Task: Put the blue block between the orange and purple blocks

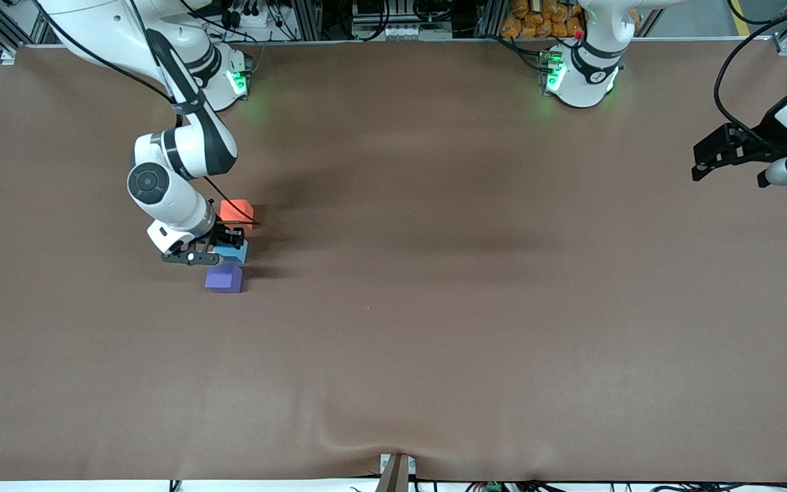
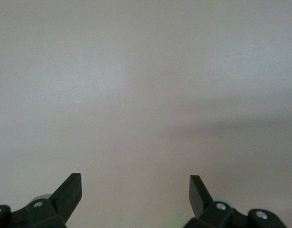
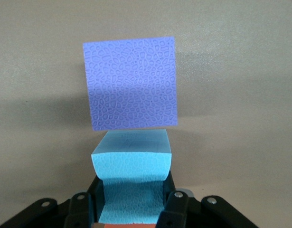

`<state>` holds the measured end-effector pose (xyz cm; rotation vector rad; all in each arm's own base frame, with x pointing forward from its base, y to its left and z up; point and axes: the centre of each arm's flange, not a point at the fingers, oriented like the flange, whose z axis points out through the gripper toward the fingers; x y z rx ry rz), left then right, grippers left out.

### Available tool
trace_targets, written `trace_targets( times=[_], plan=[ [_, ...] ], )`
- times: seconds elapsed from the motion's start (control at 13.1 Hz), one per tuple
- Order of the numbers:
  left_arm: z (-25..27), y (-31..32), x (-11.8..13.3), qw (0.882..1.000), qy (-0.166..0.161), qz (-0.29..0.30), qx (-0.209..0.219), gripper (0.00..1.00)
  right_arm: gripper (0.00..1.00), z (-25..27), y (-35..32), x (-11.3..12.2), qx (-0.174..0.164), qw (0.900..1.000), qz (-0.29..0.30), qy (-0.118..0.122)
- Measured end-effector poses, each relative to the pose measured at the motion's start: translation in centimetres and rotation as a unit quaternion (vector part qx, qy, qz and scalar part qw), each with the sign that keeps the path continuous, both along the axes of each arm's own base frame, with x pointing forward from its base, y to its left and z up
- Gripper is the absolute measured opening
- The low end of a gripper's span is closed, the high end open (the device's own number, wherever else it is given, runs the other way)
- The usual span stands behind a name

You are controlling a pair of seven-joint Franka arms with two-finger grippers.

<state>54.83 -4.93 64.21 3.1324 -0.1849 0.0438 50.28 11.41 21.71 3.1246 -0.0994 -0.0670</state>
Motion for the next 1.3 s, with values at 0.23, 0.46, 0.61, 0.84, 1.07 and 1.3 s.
trace_targets(
  times=[0.23,0.46,0.61,0.84,1.07,1.3],
  plan=[
    [0.0,0.0,0.0,1.000,0.000,0.000,0.000,1.00,0.52,0.0,-0.3,0.1,-0.001,1.000,-0.005,0.000],
    [0.0,-0.1,0.0,1.000,0.000,-0.001,0.000,1.00,0.80,-0.2,-1.4,0.2,-0.004,1.000,-0.022,0.002],
    [0.0,-0.2,0.0,1.000,0.000,-0.002,0.000,1.00,0.99,0.4,-1.3,0.7,-0.006,0.999,-0.033,0.006],
    [0.0,-0.3,0.0,1.000,0.001,0.000,0.000,1.00,1.00,6.4,0.5,4.0,-0.014,0.998,-0.031,0.046],
    [-0.1,-0.3,0.0,1.000,0.001,0.002,0.000,1.00,1.00,19.1,2.3,8.0,-0.014,0.997,-0.028,0.071],
    [0.0,-0.4,-0.1,1.000,0.001,0.001,0.000,1.00,1.00,30.8,0.0,10.2,-0.028,0.999,0.000,0.030]
  ],
)
